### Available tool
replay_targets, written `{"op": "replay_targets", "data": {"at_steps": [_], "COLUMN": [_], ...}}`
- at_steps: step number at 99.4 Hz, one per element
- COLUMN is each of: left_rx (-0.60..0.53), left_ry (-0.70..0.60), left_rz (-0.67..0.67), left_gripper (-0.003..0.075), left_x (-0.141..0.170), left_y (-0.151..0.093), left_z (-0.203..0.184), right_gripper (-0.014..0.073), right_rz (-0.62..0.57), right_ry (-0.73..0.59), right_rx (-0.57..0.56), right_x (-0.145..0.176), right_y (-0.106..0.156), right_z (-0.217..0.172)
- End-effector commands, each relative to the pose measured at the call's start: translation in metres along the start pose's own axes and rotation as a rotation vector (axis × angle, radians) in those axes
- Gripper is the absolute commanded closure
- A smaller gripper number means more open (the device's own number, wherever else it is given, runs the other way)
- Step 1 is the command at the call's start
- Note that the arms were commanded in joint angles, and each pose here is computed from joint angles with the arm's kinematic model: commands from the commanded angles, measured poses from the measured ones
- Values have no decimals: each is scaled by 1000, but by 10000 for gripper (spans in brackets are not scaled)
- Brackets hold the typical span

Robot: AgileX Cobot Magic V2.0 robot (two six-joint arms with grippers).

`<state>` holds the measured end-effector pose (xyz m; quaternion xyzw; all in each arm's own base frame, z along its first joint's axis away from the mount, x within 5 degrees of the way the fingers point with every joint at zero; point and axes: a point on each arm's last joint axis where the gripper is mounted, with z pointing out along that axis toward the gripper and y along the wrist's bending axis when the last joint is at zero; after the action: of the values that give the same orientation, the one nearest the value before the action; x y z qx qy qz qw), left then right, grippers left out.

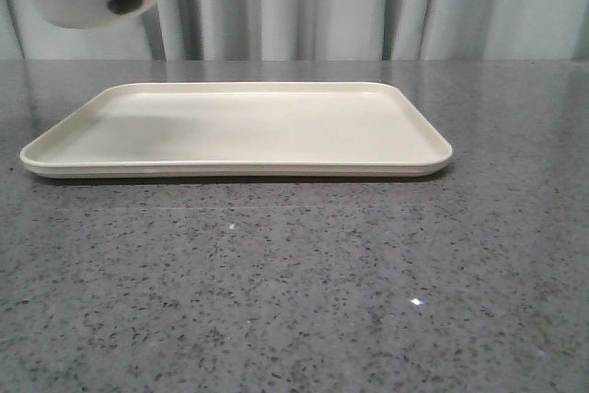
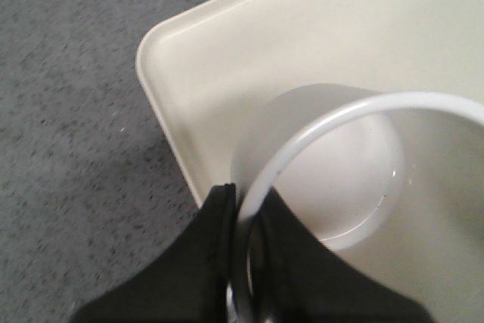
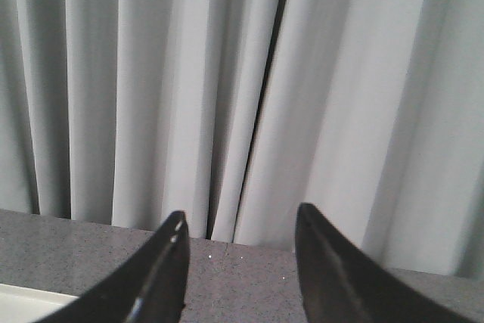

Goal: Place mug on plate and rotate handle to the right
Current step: 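Lift the mug with the left gripper and carry it over the tray, then lower the held mug onto the cream tray with the left gripper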

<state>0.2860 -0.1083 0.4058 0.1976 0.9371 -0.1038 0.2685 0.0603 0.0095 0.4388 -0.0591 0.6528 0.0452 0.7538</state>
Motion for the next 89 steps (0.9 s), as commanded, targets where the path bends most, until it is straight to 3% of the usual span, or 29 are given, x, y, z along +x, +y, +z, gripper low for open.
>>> {"op": "replay_targets", "data": {"at_steps": [1, 31, 89], "left_rx": [44, 96, 128], "left_ry": [-124, -89, 61], "left_rz": [40, 97, 71], "left_gripper": [741, 740, 740], "left_x": [-18, -48, -51], "left_y": [-19, -43, -42], "left_z": [-13, 27, 88], "right_gripper": [242, 242, 242], "right_rz": [-16, -16, -16], "right_ry": [-87, -87, -69], "right_rx": [12, 12, 11], "right_x": [-15, -15, -13], "right_y": [-1, -1, -1], "right_z": [1, 1, 1]}}
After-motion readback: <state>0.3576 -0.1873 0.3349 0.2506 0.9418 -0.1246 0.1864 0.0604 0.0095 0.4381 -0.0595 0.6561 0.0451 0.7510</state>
